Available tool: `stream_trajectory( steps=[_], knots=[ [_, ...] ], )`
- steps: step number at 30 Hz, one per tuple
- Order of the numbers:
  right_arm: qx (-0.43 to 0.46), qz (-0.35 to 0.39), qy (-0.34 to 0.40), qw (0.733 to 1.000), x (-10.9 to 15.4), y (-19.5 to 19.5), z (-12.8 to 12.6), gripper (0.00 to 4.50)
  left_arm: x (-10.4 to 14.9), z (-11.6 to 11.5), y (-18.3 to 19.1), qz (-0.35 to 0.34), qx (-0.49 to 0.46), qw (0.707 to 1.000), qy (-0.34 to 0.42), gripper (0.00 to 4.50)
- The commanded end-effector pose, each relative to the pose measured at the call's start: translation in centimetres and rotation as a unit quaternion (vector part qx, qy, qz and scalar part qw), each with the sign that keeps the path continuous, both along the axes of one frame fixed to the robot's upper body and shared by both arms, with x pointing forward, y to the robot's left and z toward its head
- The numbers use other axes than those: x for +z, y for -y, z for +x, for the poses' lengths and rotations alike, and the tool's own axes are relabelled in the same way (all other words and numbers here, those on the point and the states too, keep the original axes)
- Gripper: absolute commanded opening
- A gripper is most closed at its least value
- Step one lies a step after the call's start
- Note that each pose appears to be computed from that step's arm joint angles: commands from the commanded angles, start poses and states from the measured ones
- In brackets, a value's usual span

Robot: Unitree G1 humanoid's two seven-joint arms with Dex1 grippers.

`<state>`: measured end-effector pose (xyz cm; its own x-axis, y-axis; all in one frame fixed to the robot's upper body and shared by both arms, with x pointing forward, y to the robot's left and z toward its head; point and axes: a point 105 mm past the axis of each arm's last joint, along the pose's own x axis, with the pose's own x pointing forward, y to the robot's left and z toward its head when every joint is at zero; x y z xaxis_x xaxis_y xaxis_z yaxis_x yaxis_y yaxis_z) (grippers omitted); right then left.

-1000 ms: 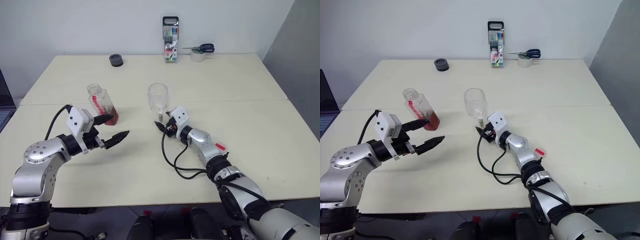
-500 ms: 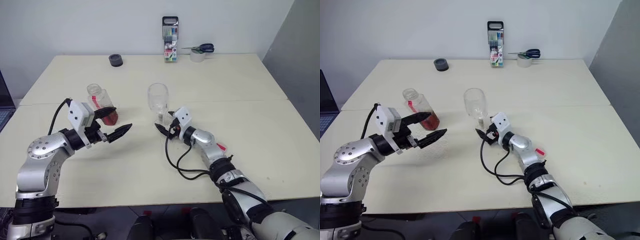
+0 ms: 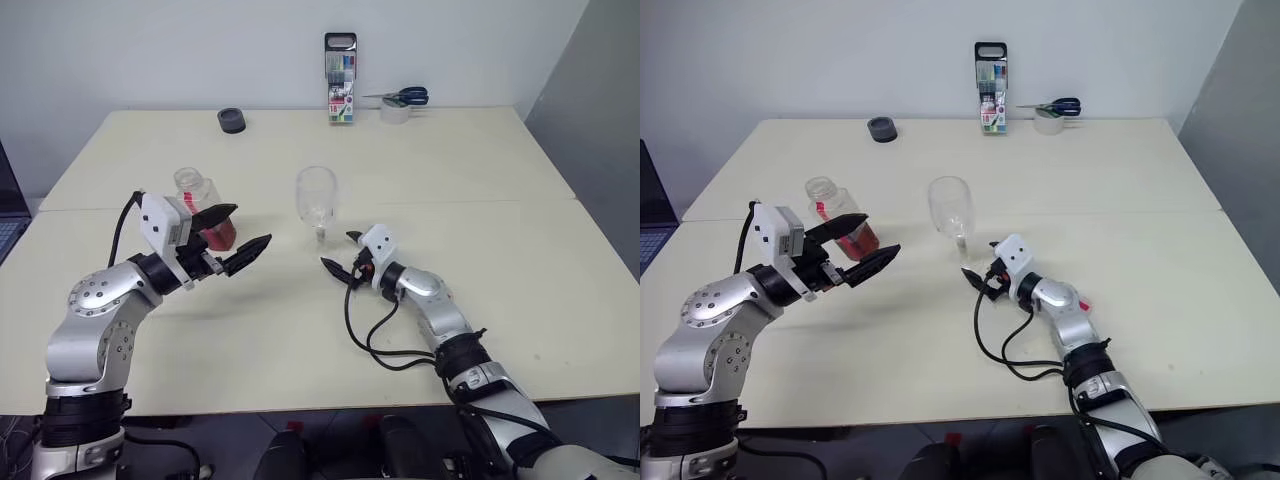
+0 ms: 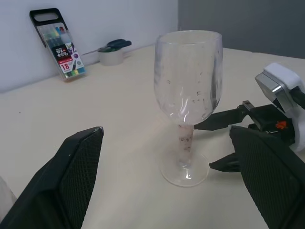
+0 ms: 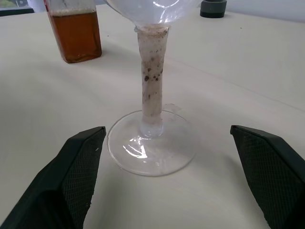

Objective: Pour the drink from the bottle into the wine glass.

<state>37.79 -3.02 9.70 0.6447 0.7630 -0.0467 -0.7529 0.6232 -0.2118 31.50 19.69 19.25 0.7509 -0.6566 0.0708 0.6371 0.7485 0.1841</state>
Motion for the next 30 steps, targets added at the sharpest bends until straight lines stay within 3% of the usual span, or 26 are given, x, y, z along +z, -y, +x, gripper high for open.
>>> stream_trajectory(
  steps=[1,8,15,20,30],
  knots=[
    [0.021,-0.020,0.030,0.999,1.6,0.4,-0.9,4.46,0.7,-0.3,0.9,-0.001,-0.003,1.000,0.024,4.50],
    [0.084,-0.083,0.035,0.992,2.0,2.5,-5.0,4.46,-4.1,-0.6,-0.6,0.001,0.087,0.996,-0.022,4.50],
    [0.128,-0.059,0.031,0.990,4.3,2.5,-8.9,4.46,-8.8,-1.0,-4.0,0.000,0.240,0.969,-0.063,4.50],
    [0.151,-0.036,0.021,0.988,5.2,1.1,-10.7,4.46,-8.8,-0.7,-5.8,-0.018,0.307,0.950,-0.062,4.50],
    [0.179,-0.029,0.025,0.983,6.3,-0.1,-11.7,4.46,-7.5,2.0,-7.1,-0.034,0.301,0.951,-0.055,4.50]
  ],
)
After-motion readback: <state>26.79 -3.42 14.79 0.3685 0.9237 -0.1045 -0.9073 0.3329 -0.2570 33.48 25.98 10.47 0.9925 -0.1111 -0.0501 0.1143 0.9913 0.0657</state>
